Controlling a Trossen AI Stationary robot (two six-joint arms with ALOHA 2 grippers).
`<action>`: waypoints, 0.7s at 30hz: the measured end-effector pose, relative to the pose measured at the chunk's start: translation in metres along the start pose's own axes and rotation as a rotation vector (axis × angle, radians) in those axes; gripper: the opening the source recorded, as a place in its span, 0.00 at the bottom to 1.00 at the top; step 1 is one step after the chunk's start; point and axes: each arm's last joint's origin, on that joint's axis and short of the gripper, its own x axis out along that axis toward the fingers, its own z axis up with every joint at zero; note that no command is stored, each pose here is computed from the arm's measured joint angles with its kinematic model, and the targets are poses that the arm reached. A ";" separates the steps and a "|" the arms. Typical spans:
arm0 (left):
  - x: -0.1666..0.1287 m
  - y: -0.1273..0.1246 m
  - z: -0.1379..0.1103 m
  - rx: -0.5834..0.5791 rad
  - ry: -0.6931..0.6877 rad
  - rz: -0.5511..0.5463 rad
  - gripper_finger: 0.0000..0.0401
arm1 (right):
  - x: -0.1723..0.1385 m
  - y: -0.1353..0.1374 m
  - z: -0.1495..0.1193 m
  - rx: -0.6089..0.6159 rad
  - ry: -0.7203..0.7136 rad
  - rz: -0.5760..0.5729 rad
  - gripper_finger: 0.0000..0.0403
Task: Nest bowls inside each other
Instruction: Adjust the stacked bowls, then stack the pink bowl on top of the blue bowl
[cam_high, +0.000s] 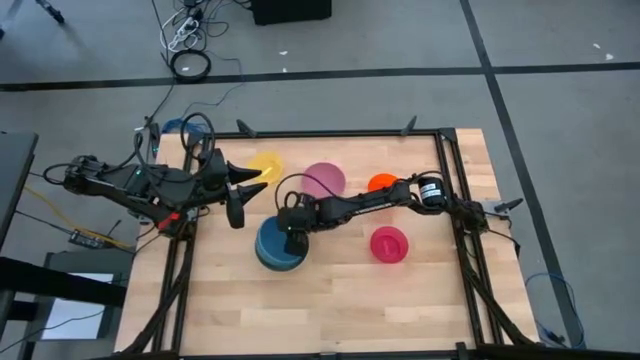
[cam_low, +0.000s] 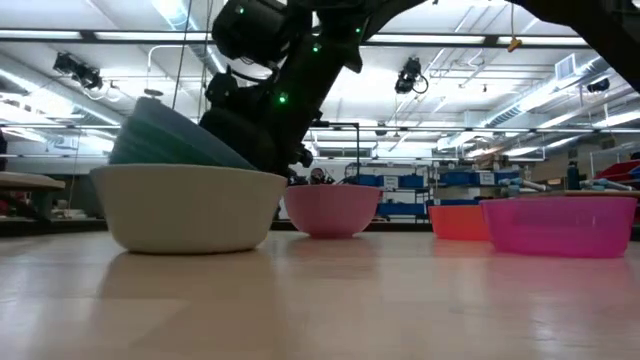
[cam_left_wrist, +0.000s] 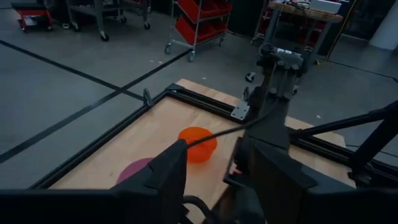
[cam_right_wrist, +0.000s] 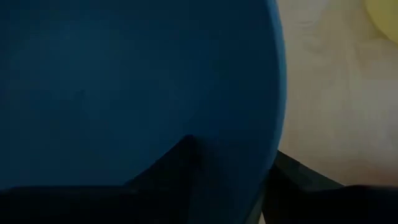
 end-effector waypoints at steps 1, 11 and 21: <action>0.000 0.000 0.000 0.002 0.002 0.001 0.44 | -0.001 -0.002 0.002 0.000 0.003 0.005 0.35; 0.000 0.001 -0.001 0.007 0.013 0.005 0.44 | -0.036 -0.005 0.018 -0.065 0.006 0.016 0.37; 0.000 0.000 -0.001 0.002 0.006 0.003 0.44 | -0.102 0.023 0.034 -0.099 -0.177 0.071 0.36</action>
